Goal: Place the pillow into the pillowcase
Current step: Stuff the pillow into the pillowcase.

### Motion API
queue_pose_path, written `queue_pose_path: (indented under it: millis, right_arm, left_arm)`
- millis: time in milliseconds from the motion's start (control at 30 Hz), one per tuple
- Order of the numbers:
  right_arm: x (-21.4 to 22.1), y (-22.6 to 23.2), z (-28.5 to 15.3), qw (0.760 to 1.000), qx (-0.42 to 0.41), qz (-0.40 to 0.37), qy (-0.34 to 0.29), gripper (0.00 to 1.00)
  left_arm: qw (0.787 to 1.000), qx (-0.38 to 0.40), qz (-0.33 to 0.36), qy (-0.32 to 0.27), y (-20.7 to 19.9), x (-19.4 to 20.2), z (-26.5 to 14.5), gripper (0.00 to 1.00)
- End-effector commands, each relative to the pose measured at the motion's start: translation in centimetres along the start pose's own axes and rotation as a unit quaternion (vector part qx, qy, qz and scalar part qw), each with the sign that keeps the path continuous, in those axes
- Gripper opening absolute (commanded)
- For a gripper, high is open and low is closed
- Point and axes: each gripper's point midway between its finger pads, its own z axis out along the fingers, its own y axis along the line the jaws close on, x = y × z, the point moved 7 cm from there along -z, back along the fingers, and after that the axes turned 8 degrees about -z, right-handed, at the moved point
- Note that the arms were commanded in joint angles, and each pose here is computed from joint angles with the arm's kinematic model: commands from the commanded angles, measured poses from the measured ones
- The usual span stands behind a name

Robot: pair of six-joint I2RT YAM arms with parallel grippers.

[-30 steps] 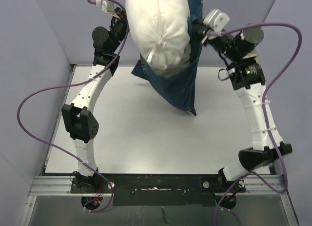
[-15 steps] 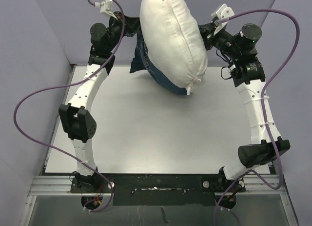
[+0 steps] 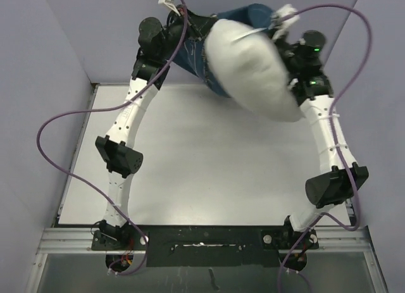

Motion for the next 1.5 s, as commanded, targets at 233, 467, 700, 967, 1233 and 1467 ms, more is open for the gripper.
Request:
queue_pose_path:
  millis: [233,467,700,967,1233,1467]
  right_arm:
    - [-11.0,-0.7,-1.5,0.988,-0.013,-0.031,-0.151,0.0]
    - [-6.6,10.0,-0.5,0.979,-0.182,-0.03,-0.088,0.0]
    - [-16.2,17.8,-4.5,0.926,-0.29,-0.043,-0.24,0.0]
    - [-12.1,-1.3,-3.8,0.976,-0.01,0.116,-0.183,0.0]
    - [-14.9,17.4,-4.3,0.943,-0.258,0.04,-0.207,0.0]
    - [-5.0,7.5,-3.3,0.988,-0.105,0.075,-0.089,0.0]
  left_arm:
    - [0.995,-0.092,-0.01,-0.04,2.9,-4.9,-3.7,0.0]
    - [0.985,-0.143,-0.078,-0.058,4.6,-3.2,-2.2,0.0]
    - [0.976,-0.181,-0.105,-0.058,6.4,-3.2,-2.8,0.0]
    - [0.975,-0.187,-0.079,-0.096,4.1,-6.9,-5.1,0.0]
    - [0.977,-0.181,-0.072,-0.088,3.7,-6.9,-4.8,0.0]
    - [0.981,-0.169,-0.007,-0.092,1.6,-8.5,-6.0,0.0]
